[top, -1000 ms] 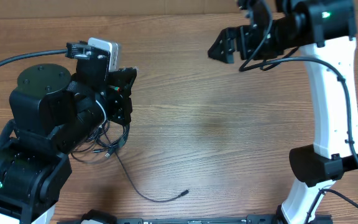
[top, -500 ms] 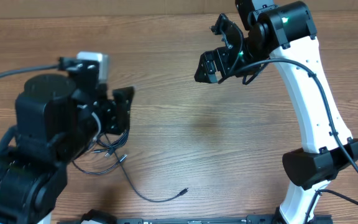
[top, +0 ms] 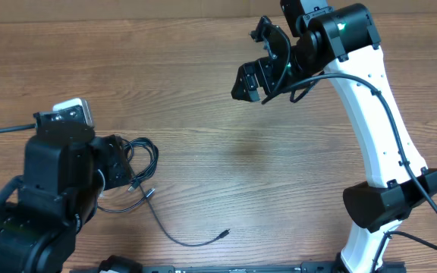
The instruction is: Untangle cables
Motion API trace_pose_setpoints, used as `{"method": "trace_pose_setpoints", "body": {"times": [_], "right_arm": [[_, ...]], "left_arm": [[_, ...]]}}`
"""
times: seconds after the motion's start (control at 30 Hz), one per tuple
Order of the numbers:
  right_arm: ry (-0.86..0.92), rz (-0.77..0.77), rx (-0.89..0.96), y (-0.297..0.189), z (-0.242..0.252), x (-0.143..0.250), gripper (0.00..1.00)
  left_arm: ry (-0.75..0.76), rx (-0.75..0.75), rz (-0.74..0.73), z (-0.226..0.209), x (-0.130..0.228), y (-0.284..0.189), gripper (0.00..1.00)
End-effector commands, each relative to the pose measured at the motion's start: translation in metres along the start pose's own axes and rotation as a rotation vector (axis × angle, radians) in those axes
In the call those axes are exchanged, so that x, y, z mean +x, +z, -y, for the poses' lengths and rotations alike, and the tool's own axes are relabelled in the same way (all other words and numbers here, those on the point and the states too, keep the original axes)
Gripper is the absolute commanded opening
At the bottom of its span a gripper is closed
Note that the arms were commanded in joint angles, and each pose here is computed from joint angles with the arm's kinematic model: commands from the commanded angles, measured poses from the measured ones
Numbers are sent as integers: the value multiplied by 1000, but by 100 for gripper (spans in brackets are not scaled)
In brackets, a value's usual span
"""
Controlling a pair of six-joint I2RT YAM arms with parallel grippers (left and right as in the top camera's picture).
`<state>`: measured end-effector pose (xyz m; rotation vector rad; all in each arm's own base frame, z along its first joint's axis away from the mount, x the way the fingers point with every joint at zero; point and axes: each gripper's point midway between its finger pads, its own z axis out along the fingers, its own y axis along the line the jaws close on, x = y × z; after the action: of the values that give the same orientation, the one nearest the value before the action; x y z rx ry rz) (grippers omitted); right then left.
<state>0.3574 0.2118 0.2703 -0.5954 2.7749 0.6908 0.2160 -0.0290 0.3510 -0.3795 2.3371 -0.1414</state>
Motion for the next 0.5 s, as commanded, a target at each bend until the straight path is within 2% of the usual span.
{"method": "trace_pose_setpoints", "body": {"times": [0.0, 0.2, 0.33, 0.47], "right_arm": [[-45, 75, 20, -20, -3, -6, 100], [-57, 175, 32, -44, 0, -17, 100], [-58, 184, 34, -53, -3, -12, 100], [-58, 185, 33, -58, -5, -8, 100]], "left_arm": [[-58, -79, -1, -16, 10, 12, 47], [20, -60, -83, -11, 39, 55, 50], [93, -50, -129, -9, 60, 90, 50], [101, -49, -168, -10, 82, 120, 51]]}}
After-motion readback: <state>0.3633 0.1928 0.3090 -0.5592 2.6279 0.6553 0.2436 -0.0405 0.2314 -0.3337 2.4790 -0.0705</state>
